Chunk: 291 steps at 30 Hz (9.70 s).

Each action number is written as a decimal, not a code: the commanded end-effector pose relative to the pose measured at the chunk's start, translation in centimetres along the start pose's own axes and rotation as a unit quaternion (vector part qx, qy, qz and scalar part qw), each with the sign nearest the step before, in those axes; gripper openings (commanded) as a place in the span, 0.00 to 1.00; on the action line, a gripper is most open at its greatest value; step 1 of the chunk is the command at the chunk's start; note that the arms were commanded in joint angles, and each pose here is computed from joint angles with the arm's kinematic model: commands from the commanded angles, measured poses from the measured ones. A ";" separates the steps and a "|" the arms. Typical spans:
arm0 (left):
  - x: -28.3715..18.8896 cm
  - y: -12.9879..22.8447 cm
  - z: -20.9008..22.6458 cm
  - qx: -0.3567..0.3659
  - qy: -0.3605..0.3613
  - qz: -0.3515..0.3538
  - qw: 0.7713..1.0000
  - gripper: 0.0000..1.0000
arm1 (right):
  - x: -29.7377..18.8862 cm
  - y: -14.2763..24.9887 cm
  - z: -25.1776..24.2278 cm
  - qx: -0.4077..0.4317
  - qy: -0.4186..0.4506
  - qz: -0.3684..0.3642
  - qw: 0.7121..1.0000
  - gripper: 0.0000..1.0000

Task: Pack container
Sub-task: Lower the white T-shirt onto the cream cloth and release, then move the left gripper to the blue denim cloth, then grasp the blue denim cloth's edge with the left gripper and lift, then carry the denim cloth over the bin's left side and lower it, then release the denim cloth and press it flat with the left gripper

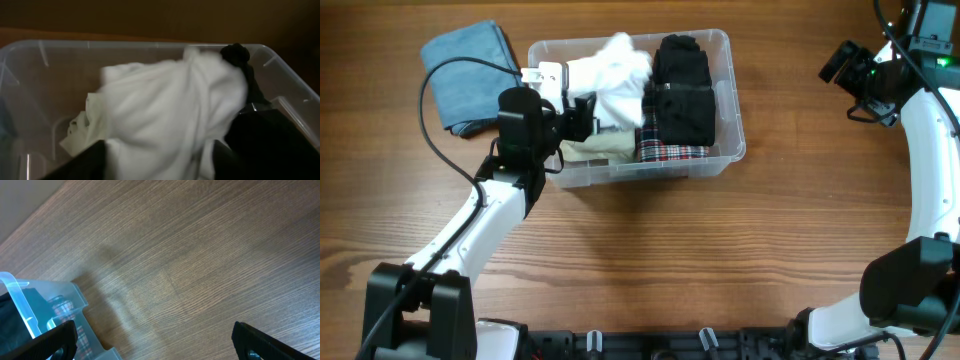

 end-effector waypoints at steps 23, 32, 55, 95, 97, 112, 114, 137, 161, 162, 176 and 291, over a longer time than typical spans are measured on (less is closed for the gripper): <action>-0.4 -4.4 -1.6 -0.028 0.001 0.004 1.000 0.04 | 0.4 -0.3 -0.1 0.003 0.008 -0.003 1.000 1.00; -2.6 -12.0 -2.5 -0.005 -0.017 0.035 0.999 0.04 | 0.4 -0.3 -0.1 0.003 0.008 -0.003 1.000 1.00; 9.9 1.6 -2.8 0.025 -0.024 0.217 0.976 0.04 | 0.4 -0.3 -0.1 0.003 0.008 -0.003 1.000 1.00; -8.6 -7.8 15.7 -0.237 -0.196 0.111 0.945 1.00 | 0.4 -0.3 -0.1 0.003 0.008 -0.003 1.000 1.00; -8.4 -6.4 18.6 -0.269 -0.190 0.114 0.937 1.00 | 0.4 -0.3 -0.1 0.003 0.008 -0.003 1.000 1.00; -4.0 3.5 29.7 -0.364 -0.167 0.126 0.908 1.00 | 0.4 -0.3 -0.1 0.003 0.008 -0.003 1.000 1.00; -3.4 4.3 30.1 -0.365 -0.167 0.128 0.907 1.00 | 0.4 -0.3 -0.1 0.003 0.008 -0.003 1.000 1.00; 4.0 8.0 29.1 -0.325 -0.132 0.132 0.927 1.00 | 0.4 -0.3 -0.1 0.003 0.008 -0.003 1.000 1.00; -1.5 -4.7 24.7 -0.282 -0.090 0.026 0.955 0.04 | 0.4 -0.3 -0.1 0.003 0.008 -0.003 1.000 1.00; -2.3 -5.8 24.2 -0.275 -0.090 0.017 0.957 0.04 | 0.4 -0.3 -0.1 0.003 0.008 -0.003 1.000 1.00; -8.5 -11.6 19.1 -0.247 -0.072 -0.018 0.966 0.04 | 0.4 -0.3 -0.1 0.003 0.008 -0.003 1.000 1.00; 9.1 -0.8 -1.2 -0.096 -0.057 0.185 0.976 0.04 | 0.4 -0.3 -0.1 0.003 0.008 -0.003 1.000 1.00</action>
Point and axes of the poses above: each gripper's point midway between its finger pads, its own x axis out along the fingers, its own z axis along the line the jaws close on, y = z × x, the point moved 6 cm from there along -x, back along the fingers, and after that the axes turned 7 degrees about x, right-handed, at the moved point
